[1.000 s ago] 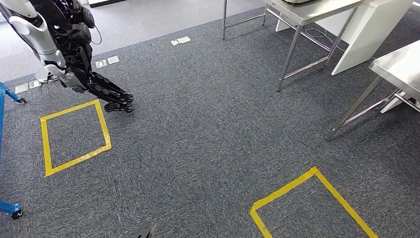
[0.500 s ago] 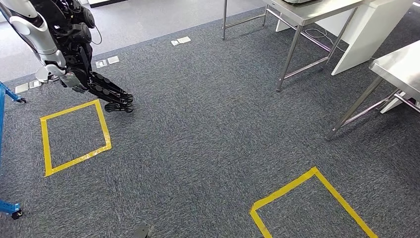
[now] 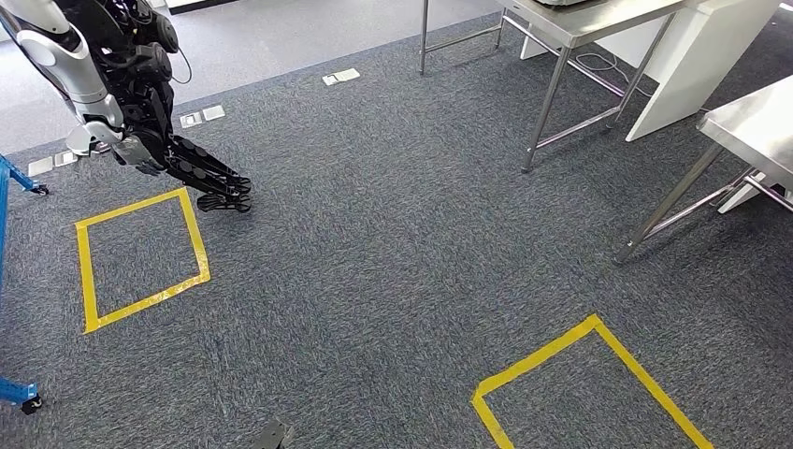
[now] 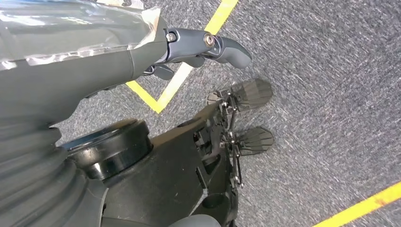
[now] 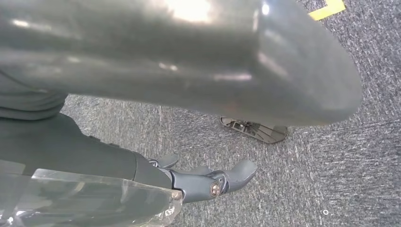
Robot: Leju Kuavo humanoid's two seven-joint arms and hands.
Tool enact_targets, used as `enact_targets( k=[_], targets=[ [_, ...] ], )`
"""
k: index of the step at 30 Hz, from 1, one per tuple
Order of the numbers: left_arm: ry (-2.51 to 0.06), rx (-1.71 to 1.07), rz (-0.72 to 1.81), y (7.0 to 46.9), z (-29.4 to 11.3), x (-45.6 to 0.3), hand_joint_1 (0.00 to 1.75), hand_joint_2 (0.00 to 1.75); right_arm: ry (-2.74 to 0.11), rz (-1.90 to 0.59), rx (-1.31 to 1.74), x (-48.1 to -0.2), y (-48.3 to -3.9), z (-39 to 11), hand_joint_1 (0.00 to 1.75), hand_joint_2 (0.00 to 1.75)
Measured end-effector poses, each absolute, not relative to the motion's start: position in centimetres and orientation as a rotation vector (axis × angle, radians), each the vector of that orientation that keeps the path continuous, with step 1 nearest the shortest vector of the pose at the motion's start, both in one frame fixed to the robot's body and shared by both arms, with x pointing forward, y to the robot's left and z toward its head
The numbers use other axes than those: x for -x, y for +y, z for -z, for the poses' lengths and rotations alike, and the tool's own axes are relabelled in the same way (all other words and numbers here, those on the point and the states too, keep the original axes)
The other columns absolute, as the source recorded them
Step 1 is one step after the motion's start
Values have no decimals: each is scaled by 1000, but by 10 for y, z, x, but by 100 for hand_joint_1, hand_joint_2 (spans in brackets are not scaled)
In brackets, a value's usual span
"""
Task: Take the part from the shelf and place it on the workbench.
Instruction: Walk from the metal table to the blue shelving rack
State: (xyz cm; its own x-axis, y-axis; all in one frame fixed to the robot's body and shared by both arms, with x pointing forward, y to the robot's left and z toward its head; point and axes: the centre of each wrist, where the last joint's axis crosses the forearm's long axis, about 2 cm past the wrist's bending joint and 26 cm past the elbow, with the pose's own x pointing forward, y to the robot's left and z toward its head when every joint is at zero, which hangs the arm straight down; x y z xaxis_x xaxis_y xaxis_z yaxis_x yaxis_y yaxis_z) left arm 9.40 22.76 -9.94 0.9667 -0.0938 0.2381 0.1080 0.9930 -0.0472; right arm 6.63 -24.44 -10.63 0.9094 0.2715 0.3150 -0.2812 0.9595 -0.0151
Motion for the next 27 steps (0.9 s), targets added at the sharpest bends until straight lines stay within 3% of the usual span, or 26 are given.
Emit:
enact_targets(
  k=[27],
  targets=[
    [-245, 36, 75, 220, 96, -104, 0, 175, -329, -332, -27, -89, -250, 103, 0, 0]
  ],
)
